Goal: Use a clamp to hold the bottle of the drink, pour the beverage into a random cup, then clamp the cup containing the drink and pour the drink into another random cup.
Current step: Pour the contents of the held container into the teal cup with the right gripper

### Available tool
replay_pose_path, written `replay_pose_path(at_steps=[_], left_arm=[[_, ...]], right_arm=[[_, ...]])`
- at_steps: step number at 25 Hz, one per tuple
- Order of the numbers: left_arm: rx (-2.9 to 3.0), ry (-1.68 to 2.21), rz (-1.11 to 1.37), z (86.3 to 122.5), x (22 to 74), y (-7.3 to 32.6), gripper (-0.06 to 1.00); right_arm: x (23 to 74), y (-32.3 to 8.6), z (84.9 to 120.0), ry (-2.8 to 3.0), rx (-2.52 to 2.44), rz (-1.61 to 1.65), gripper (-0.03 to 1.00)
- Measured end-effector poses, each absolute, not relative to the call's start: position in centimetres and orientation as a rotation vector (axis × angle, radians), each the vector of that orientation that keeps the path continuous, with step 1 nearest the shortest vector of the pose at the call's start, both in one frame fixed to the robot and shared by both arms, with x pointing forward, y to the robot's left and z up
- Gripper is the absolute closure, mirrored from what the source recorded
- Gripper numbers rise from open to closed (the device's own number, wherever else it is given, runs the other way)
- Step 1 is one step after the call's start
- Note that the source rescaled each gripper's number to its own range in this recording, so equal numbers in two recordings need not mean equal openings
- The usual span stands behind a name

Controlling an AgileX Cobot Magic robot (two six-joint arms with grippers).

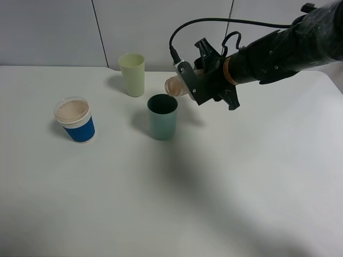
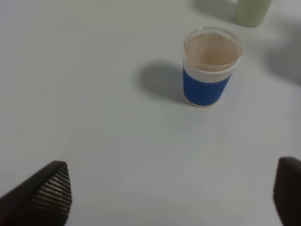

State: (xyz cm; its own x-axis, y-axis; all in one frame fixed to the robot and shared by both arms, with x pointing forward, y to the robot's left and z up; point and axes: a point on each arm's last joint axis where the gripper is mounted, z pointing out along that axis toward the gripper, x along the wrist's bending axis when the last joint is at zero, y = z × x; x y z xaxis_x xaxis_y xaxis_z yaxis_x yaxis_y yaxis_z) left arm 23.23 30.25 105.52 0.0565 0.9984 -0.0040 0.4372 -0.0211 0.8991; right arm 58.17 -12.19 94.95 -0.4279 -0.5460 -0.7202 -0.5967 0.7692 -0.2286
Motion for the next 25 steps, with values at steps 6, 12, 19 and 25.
replay_pose_path(at_steps=[6,12,19,25], left_arm=[[1.567,1.484,0.924,105.52,23.23,30.25,0.37],[1.567,1.484,0.924,105.52,23.23,30.25,0.37],[1.567,1.484,0.924,105.52,23.23,30.25,0.37],[1.567,1.484,0.924,105.52,23.23,30.25,0.37]], right_arm=[[58.14,-12.07,95.00,2.099,-0.884,0.025,0.94],[58.21,-12.19,95.02,2.083,-0.914,-0.013,0.94],[58.22,-12.19,95.02,2.081,-0.917,-0.015,0.94],[58.33,-12.37,95.06,2.078,-0.912,-0.045,0.94]])
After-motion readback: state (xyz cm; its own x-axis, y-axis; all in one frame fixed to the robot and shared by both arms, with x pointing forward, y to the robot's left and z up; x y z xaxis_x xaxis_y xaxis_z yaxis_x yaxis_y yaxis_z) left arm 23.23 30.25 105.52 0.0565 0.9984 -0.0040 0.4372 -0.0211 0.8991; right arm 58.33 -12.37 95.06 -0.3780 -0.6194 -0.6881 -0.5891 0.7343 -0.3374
